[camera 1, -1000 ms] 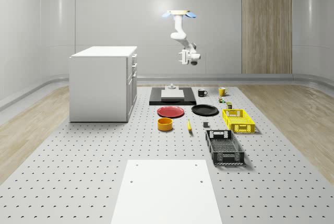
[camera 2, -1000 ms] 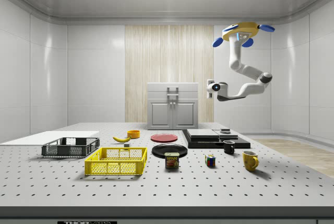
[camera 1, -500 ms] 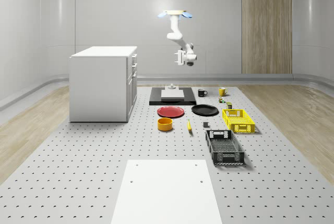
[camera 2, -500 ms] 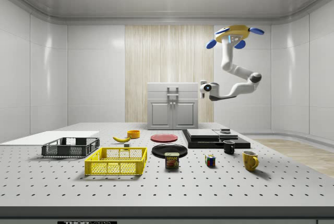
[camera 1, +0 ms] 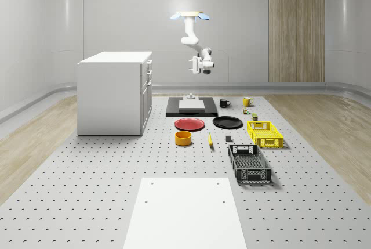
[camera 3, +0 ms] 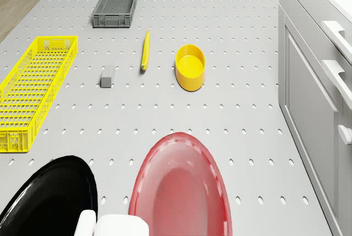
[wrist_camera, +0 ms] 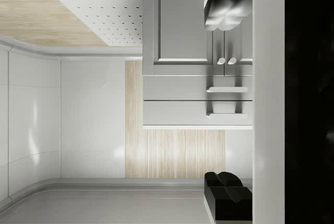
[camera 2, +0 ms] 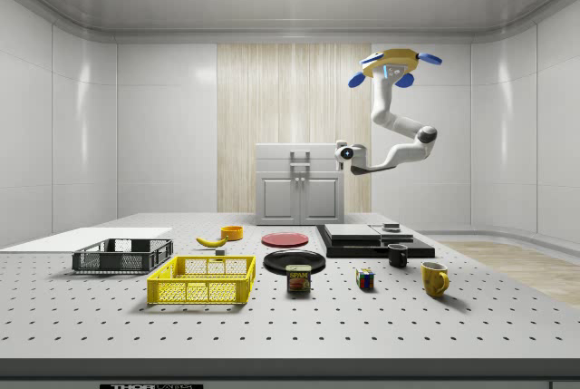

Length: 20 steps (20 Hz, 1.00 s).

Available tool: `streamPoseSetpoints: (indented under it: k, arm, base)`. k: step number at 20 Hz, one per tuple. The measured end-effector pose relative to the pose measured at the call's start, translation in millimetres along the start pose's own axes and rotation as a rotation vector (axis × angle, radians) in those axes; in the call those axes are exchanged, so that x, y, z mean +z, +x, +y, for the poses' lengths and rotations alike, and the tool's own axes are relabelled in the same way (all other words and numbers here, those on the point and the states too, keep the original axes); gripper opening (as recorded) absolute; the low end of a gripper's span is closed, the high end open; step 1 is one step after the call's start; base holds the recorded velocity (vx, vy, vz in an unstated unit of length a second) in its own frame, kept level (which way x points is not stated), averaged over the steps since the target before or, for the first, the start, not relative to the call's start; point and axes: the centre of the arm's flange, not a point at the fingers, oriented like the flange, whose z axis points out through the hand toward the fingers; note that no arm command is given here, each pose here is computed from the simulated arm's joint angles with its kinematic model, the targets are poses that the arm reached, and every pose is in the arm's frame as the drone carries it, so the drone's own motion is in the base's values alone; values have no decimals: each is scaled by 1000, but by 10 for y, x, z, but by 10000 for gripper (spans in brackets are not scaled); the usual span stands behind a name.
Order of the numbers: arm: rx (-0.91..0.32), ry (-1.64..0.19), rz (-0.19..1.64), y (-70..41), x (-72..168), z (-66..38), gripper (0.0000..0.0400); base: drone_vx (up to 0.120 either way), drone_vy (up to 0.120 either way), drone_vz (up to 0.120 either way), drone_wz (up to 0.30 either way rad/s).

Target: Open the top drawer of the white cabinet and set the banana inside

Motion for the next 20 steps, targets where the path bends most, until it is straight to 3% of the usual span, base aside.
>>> streamPoseSetpoints:
  k: [20]
  arm:
    - [0,0,0,0,0,0,400]
  base:
    - [120,-120,0,0]
